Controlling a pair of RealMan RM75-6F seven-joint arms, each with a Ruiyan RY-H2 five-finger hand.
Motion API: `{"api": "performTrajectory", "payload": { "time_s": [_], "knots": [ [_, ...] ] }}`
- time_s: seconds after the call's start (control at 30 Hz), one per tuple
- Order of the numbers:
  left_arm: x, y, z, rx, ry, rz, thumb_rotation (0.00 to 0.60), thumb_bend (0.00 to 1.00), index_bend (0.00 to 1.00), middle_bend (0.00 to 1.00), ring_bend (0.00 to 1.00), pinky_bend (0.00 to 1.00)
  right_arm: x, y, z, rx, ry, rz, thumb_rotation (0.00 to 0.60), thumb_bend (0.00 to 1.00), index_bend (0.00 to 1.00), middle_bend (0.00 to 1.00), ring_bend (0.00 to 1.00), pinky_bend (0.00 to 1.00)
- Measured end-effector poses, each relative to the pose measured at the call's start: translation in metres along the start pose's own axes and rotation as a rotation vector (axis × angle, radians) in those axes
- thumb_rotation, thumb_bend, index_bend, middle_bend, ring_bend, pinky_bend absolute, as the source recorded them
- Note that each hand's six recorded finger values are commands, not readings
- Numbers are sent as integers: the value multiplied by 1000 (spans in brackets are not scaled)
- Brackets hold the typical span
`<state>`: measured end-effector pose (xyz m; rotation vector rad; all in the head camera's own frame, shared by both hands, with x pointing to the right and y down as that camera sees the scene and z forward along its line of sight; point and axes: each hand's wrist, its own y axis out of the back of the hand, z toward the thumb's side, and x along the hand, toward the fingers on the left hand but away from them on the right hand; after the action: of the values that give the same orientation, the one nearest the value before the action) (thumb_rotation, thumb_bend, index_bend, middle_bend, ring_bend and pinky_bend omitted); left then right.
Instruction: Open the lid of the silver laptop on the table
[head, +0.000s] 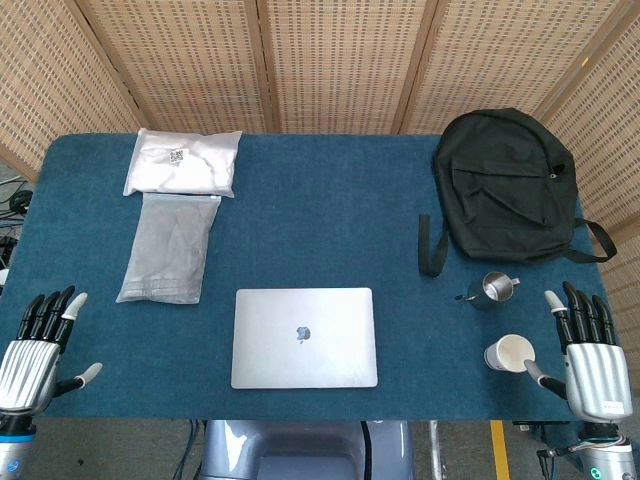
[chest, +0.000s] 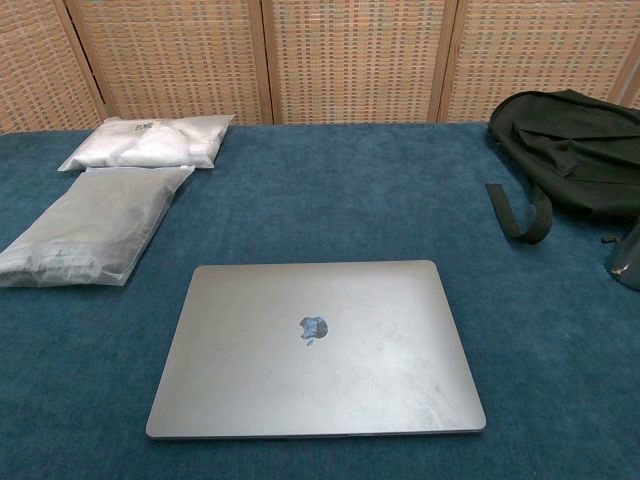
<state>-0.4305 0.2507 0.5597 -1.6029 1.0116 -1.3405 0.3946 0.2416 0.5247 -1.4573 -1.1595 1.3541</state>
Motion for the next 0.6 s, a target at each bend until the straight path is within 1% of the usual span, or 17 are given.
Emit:
{"api": "performTrajectory", "payload": {
  "time_s": [0.23, 0.37, 0.47, 0.57, 0.6],
  "knots": [
    [1, -2, 3, -1, -17, -10, 600, 0, 0, 0, 0, 0, 0, -1, 0, -10, 1, 5, 600, 0, 64, 0, 0, 0],
    [7, -4, 13, -2, -77, -14, 600, 0, 0, 0, 0, 0, -1, 0, 0, -17, 1, 5, 600, 0, 64, 0, 0, 0],
    [16, -7, 32, 4, -189, -29, 600, 0, 0, 0, 0, 0, -1, -1, 1, -21, 4, 9, 600, 0, 64, 0, 0, 0],
    [26, -11, 62, 15, -351, -40, 600, 0, 0, 0, 0, 0, -1, -1, 2, -22, 6, 9, 600, 0, 64, 0, 0, 0],
    [30, -13, 76, 20, -426, -40, 600, 0, 0, 0, 0, 0, -1, -1, 2, -22, 7, 9, 600, 0, 64, 0, 0, 0]
  ]
}}
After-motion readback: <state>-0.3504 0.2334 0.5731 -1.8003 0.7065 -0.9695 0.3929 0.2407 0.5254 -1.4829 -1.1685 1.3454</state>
